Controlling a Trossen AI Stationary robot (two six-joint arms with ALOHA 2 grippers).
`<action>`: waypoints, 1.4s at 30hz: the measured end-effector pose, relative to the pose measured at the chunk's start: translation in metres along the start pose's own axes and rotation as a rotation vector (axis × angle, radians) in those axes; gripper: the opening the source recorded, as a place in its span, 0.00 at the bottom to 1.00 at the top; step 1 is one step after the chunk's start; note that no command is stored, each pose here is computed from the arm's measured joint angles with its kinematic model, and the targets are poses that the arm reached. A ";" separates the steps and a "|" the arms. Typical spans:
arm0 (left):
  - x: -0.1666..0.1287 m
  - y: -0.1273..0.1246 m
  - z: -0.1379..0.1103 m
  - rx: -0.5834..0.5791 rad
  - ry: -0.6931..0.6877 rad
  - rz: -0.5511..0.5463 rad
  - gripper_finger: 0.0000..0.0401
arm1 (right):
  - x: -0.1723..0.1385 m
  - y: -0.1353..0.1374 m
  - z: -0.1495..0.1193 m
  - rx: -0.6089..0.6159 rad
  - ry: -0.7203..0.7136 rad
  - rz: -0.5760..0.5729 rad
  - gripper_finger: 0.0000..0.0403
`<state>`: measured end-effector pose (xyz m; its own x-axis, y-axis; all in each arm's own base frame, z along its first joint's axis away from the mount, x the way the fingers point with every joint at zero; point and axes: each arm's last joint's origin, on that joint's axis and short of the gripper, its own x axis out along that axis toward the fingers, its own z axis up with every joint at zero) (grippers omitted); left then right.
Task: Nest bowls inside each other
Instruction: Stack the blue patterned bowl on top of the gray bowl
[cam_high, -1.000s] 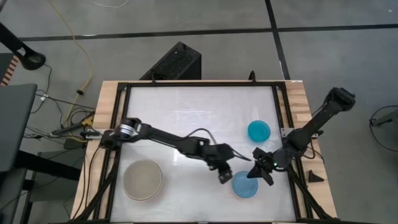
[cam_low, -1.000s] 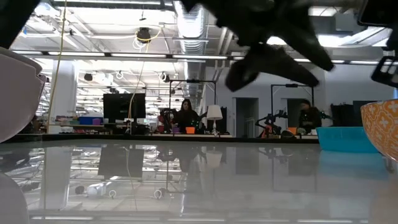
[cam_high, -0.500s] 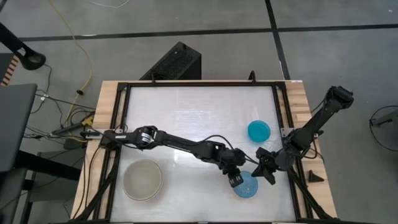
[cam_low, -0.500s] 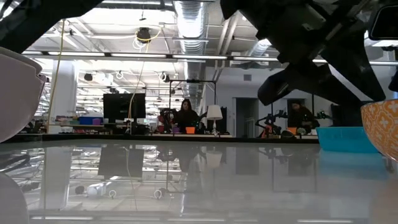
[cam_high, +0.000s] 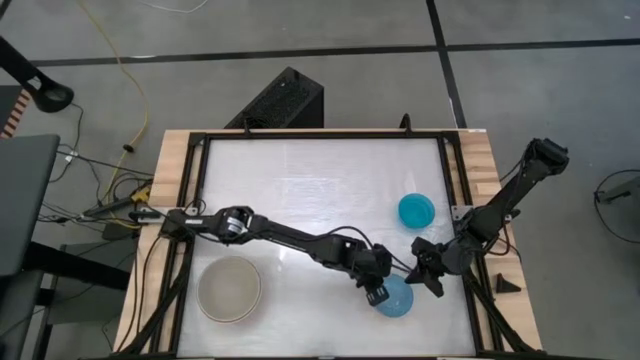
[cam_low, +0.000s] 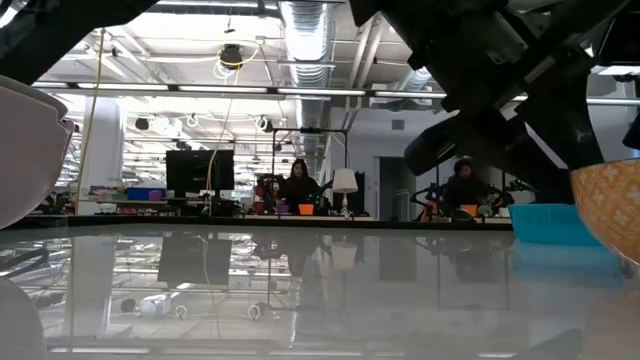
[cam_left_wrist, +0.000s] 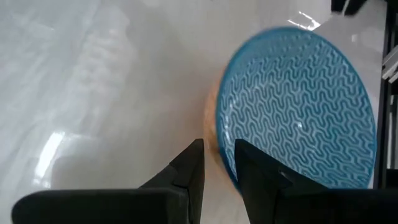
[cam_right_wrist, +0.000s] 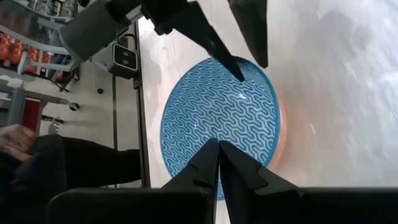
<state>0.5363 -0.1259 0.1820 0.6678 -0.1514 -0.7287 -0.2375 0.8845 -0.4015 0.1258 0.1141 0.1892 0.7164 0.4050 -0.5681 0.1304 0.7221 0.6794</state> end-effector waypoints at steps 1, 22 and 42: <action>0.000 -0.001 -0.001 0.002 0.000 0.006 0.19 | 0.000 0.000 0.000 -0.002 0.000 0.000 0.12; 0.013 0.010 -0.016 0.006 0.109 0.061 0.03 | 0.001 -0.001 0.004 0.010 -0.023 -0.010 0.12; -0.167 -0.003 0.024 0.192 0.138 0.268 0.00 | 0.001 -0.004 0.009 -0.034 -0.128 -0.068 0.12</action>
<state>0.4421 -0.0929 0.3182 0.4946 0.0509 -0.8676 -0.2455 0.9658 -0.0833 0.1323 0.1061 0.1901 0.7887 0.2808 -0.5469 0.1601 0.7651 0.6237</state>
